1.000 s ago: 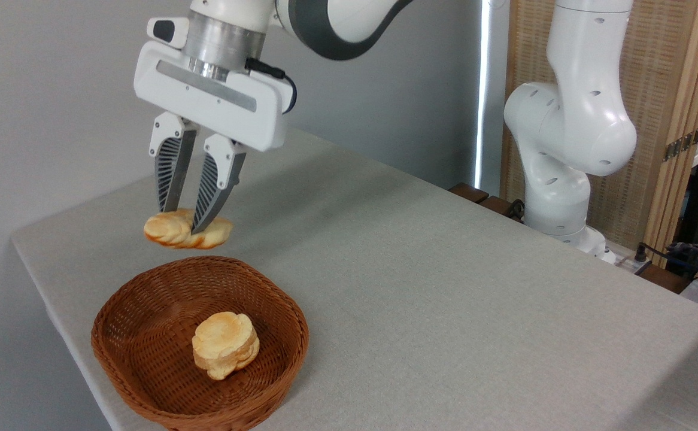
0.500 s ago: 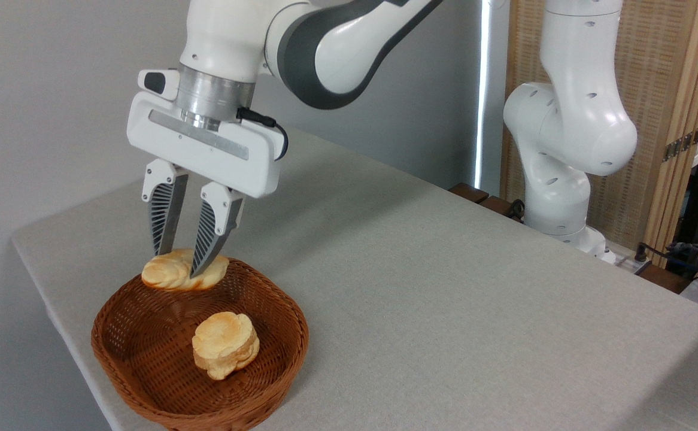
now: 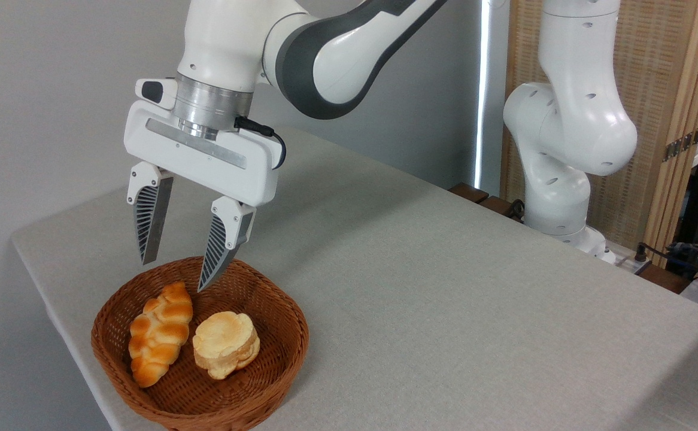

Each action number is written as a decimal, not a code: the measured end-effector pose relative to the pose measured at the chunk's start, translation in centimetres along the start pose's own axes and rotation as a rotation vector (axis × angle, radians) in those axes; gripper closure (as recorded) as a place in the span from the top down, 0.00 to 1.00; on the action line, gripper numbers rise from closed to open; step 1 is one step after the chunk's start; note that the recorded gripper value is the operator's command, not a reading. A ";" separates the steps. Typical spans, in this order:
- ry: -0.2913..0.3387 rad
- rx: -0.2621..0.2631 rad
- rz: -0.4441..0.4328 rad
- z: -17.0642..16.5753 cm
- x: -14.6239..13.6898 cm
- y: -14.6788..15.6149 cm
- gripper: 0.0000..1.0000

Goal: Put bread into the basket

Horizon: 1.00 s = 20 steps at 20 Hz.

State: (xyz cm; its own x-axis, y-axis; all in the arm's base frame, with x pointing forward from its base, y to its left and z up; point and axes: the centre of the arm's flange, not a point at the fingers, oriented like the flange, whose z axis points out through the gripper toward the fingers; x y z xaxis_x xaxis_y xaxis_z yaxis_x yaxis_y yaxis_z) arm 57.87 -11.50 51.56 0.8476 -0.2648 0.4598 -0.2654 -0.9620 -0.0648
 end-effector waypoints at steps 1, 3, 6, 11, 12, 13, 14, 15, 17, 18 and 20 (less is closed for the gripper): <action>0.000 0.000 0.000 -0.1 0.0 0.0 1.00; -0.027 0.001 0.007 0.0 -0.3 0.0 1.00; -0.101 0.007 0.076 -0.6 -1.1 0.0 1.00; -0.275 -0.030 0.253 -1.5 -3.3 -0.6 1.00; -0.310 -0.042 0.287 -1.6 -3.8 -0.9 1.00; -0.341 -0.055 0.324 -1.8 -4.3 -1.1 1.00; -0.364 -0.067 0.355 -1.9 -4.6 -1.2 1.00; -0.382 -0.076 0.375 -2.0 -4.9 -1.2 1.00; -0.397 -0.083 0.390 -2.1 -5.0 -1.2 1.00; -0.398 -0.086 0.390 -2.1 -5.0 -1.2 1.00; -0.393 -0.102 0.379 -2.1 -5.0 -1.0 1.00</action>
State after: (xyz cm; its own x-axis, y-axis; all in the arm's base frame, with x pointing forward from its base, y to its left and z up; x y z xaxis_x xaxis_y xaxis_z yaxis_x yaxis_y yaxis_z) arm 52.91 -9.05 51.20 0.7868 -0.6148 0.0545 -0.6115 -0.7885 -0.0660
